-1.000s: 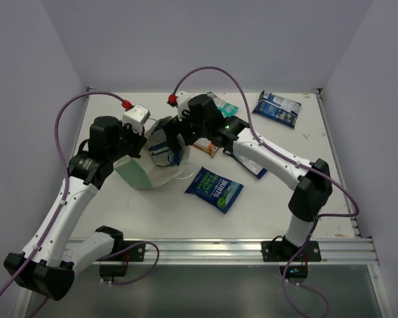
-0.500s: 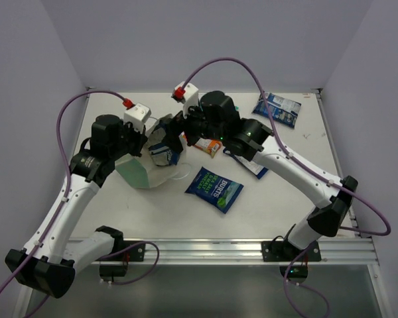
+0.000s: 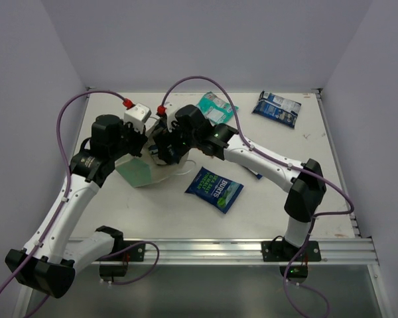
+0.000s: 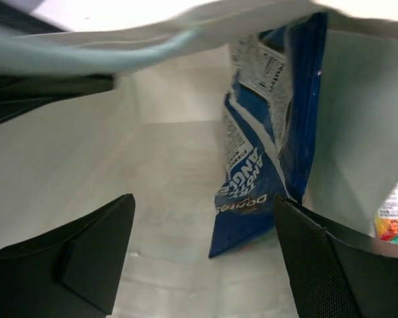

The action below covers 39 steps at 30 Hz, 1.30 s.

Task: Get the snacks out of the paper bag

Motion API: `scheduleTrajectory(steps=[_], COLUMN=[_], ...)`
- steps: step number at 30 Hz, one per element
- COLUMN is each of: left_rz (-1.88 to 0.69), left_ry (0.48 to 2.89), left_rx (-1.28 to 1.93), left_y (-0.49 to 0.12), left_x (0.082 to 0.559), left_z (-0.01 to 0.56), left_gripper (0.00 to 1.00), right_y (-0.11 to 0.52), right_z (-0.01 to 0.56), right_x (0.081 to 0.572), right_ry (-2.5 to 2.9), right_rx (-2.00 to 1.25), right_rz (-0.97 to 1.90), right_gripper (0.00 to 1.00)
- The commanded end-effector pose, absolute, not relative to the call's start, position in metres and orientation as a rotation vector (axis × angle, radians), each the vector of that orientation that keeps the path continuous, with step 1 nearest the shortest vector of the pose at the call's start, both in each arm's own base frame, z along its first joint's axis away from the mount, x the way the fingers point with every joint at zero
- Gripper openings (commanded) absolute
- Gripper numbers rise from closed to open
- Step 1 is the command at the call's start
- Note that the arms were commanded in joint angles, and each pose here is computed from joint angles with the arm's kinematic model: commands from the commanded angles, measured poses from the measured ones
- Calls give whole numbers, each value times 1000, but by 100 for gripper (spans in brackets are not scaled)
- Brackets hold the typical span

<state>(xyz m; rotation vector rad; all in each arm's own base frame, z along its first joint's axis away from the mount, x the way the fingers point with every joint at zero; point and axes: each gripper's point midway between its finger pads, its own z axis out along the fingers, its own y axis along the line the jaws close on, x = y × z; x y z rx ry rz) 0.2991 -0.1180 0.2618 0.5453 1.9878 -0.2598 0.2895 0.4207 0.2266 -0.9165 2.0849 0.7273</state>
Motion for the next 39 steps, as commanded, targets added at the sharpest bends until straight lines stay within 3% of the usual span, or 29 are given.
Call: scheduleTrajectory(steps=[1,19,33,35,38,39], left_rz=[-272,-269,-339,-339,-313,-298], left_ry=[1937,1985,1937,1934,1945,1953], left_rx=[532,512,569,570,564,558], left_y=[-119,-118,-129,-128,-124,-121], left_x=[300,300,293,291,289,289], left_z=[275,260,269,270,265,262], left_gripper=[0,0,0,0,0,0], right_y=[410,374,435,439,441,440], right_z=[218,263,185,181,195,204], right_x=[320,333,346,349,348,347], right_ry=[2097,1996,2084,2079,2033,2011], right_rx=[-747,-549,-668,-674,-686,-698], right_rz=[570,454,564,568,593,601], right_gripper=[88,88,84,78,39,20])
